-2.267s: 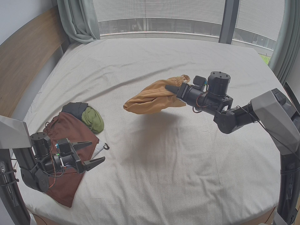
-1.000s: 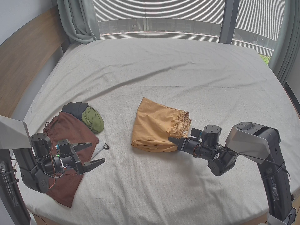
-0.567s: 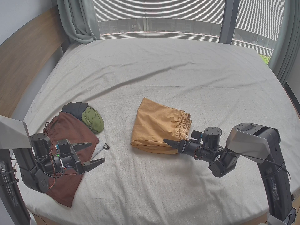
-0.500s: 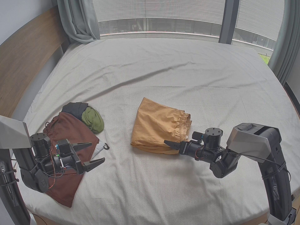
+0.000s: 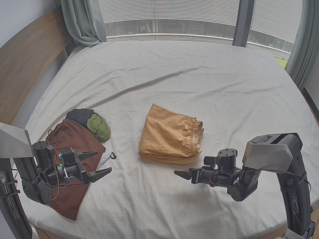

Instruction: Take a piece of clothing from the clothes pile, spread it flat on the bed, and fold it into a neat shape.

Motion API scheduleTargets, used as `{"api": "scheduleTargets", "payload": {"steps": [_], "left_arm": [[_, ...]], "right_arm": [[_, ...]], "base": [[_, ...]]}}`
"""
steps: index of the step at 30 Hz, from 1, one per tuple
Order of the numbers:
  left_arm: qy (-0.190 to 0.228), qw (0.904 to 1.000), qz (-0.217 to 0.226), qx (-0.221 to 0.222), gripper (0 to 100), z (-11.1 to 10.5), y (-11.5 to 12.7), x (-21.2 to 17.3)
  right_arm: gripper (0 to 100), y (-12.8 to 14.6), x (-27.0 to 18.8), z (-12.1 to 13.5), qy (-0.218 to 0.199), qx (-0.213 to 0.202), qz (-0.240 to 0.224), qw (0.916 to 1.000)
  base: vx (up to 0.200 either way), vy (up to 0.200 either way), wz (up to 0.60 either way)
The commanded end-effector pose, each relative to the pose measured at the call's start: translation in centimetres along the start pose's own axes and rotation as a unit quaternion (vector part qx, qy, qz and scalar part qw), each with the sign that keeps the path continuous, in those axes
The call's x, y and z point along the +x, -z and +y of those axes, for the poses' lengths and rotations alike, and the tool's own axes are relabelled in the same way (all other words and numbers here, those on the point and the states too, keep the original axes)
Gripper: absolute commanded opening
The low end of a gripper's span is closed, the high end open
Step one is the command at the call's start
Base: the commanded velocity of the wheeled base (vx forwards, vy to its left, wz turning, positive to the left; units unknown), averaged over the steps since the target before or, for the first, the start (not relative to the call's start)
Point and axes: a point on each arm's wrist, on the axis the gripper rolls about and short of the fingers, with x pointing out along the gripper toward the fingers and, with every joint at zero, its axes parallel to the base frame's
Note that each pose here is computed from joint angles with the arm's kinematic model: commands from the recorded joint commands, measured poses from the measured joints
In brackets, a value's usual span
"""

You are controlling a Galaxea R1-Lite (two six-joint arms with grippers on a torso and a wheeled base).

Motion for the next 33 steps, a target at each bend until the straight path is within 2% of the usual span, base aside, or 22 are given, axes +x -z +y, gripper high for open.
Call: {"api": "scheduleTargets", "payload": {"steps": [1,7,10,16,20,26,33], "left_arm": [[0.000,1.0000,0.000,-0.001,100,0.0,0.0,0.0],[0.000,1.0000,0.000,0.000,100,0.1,0.1,0.1],[0.001,1.0000,0.001,-0.001,100,0.1,0.1,0.1],[0.001,1.0000,0.001,-0.002,100,0.1,0.2,0.1],[0.001,1.0000,0.002,-0.003,100,0.1,0.3,0.2],[0.000,1.0000,0.003,-0.003,100,0.2,0.3,0.1],[-0.001,1.0000,0.002,-0.002,100,0.2,0.3,0.2]], "right_arm": [[100,-0.5,-0.5,2.5,-0.026,-0.014,0.001,0.9996],[100,-2.0,-1.4,5.5,-0.068,-0.031,-0.009,0.9972],[100,-3.6,-1.8,6.7,-0.087,-0.033,-0.032,0.9952],[100,-6.8,-1.4,7.2,-0.104,-0.020,-0.092,0.9901],[100,-7.7,-1.2,6.3,-0.099,-0.018,-0.110,0.9888],[100,-7.9,0.6,3.5,-0.070,-0.011,-0.129,0.9891],[100,-7.3,1.5,0.6,-0.044,0.003,-0.129,0.9907]], "base": [[0.000,0.000,0.00],[0.000,0.000,0.00],[0.000,0.000,0.00],[0.000,0.000,0.00],[0.000,0.000,0.00],[0.000,0.000,0.00],[0.000,0.000,0.00]]}}
